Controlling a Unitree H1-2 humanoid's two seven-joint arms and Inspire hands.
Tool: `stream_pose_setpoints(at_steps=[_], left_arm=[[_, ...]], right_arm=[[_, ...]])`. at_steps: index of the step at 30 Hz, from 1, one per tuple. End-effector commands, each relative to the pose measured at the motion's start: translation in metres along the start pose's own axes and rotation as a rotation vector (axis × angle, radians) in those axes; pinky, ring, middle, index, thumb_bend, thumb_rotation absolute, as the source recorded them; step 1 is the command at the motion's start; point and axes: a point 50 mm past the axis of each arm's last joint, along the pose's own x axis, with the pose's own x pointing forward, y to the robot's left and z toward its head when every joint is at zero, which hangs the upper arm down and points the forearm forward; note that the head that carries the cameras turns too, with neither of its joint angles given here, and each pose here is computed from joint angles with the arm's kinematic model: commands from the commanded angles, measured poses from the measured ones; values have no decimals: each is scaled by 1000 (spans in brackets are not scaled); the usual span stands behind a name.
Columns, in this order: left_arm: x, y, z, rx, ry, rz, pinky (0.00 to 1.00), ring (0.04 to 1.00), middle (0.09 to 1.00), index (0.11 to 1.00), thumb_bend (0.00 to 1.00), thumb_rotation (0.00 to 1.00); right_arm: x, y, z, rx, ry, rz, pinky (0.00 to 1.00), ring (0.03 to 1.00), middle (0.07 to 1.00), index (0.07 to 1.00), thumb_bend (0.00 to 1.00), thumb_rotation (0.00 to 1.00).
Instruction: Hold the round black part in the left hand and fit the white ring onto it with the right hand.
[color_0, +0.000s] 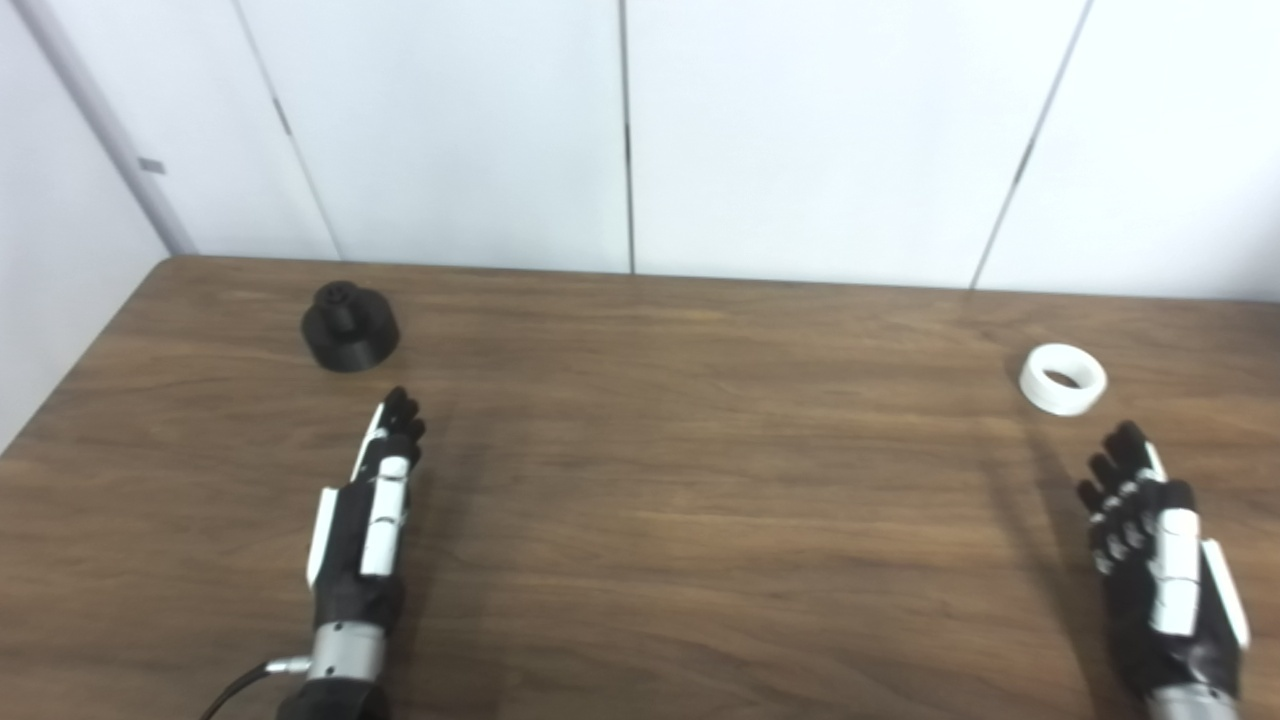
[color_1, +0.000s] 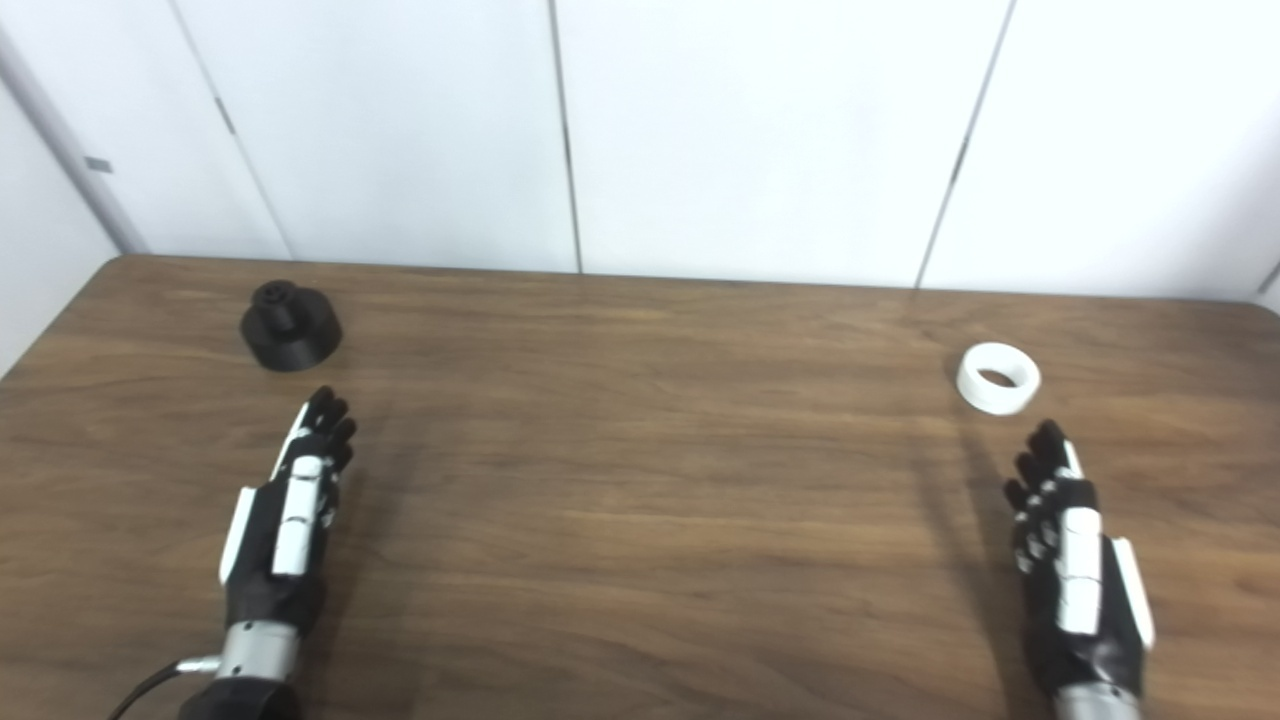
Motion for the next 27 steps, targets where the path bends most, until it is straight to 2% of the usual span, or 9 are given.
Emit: stream_pose_setpoints(at_steps=[1, 9, 15, 22, 27], left_arm=[[-9, -8, -12, -5, 20, -7, 979, 964, 971, 975, 426, 858], [-12, -18, -19, -14, 33, 2, 970, 954, 966, 971, 443, 844], [-12, -22, -23, -30, 24, -2, 973, 953, 964, 969, 453, 813], [-12, -23, -28, -10, 21, 8, 957, 947, 955, 962, 466, 807], [-12, -25, -29, -17, 12, 7, 954, 940, 946, 957, 467, 804]], right_arm=[[-1, -4, 0, 1, -35, 4, 1000, 1000, 1000, 991, 477, 1000], [0, -5, -2, 9, -27, 2, 1000, 1000, 1000, 988, 480, 1000], [-1, -6, -5, -44, -30, -6, 999, 997, 992, 972, 536, 988], [-1, -7, -9, -63, -30, -24, 875, 925, 933, 910, 614, 904], [-1, -7, -10, -57, -35, -21, 823, 904, 915, 891, 625, 885]])
